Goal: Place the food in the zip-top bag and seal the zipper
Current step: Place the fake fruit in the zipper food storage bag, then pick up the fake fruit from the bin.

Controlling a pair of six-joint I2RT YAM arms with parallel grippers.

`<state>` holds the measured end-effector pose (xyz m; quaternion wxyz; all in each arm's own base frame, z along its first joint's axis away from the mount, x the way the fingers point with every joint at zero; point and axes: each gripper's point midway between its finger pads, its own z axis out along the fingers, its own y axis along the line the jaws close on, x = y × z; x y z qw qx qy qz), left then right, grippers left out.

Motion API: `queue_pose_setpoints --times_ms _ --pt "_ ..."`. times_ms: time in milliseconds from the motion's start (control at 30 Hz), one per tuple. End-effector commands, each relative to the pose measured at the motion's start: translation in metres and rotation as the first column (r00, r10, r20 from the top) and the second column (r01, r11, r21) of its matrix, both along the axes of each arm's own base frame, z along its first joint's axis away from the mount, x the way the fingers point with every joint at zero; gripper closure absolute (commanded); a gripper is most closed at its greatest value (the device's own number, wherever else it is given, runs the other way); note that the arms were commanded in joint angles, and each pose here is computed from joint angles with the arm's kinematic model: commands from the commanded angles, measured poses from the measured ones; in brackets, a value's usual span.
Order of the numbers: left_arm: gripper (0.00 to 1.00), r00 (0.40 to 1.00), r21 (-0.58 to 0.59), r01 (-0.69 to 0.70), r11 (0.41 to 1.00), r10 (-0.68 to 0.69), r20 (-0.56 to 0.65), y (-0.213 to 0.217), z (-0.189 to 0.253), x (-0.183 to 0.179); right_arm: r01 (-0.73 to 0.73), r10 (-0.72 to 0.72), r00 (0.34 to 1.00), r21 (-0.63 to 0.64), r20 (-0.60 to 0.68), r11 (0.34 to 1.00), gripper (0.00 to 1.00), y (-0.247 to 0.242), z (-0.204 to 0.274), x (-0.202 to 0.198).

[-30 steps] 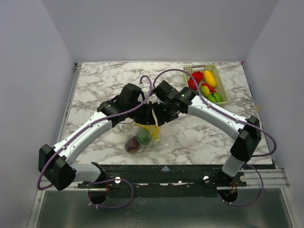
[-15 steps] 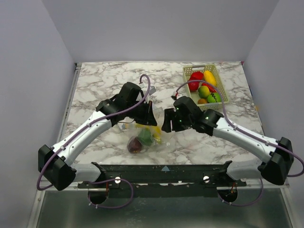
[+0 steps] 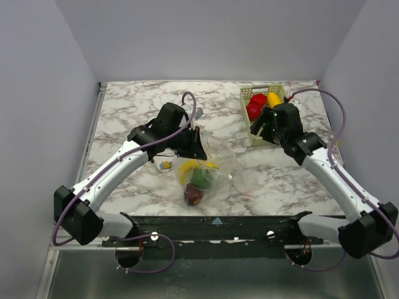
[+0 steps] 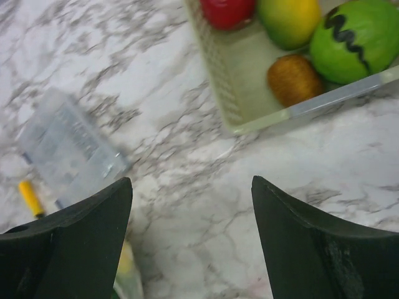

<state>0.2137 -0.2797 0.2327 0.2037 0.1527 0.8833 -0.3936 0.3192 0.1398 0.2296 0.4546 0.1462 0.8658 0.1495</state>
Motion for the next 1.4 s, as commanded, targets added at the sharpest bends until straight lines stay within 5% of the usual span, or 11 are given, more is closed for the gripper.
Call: queue_pose_setpoints --times_ms 0,300,567,1167,1367 --pt "1.0 0.999 0.0 0.029 1.0 -0.029 0.032 -0.002 -0.003 0.002 0.078 -0.083 0.995 -0.08 -0.061 0.994 0.21 -0.041 -0.03 0.038" --pt "1.0 0.998 0.023 0.052 0.998 -0.053 0.039 -0.001 -0.013 -0.003 0.087 -0.13 0.987 -0.367 -0.093 0.926 0.17 -0.064 -0.046 0.12" --pt "1.0 0.997 0.01 0.069 0.998 -0.069 0.019 -0.004 -0.016 -0.007 0.074 -0.199 0.969 -0.598 -0.145 0.798 0.14 -0.086 -0.071 0.171" --pt "1.0 0.996 -0.013 0.091 0.996 -0.091 0.0 -0.008 -0.015 -0.011 -0.002 -0.239 0.939 -0.697 -0.249 0.717 0.16 -0.102 -0.151 0.184" --pt "1.0 0.995 -0.015 0.096 0.995 -0.096 -0.007 -0.009 -0.017 -0.012 -0.015 -0.224 0.939 -0.682 -0.26 0.732 0.25 -0.1 -0.161 0.182"
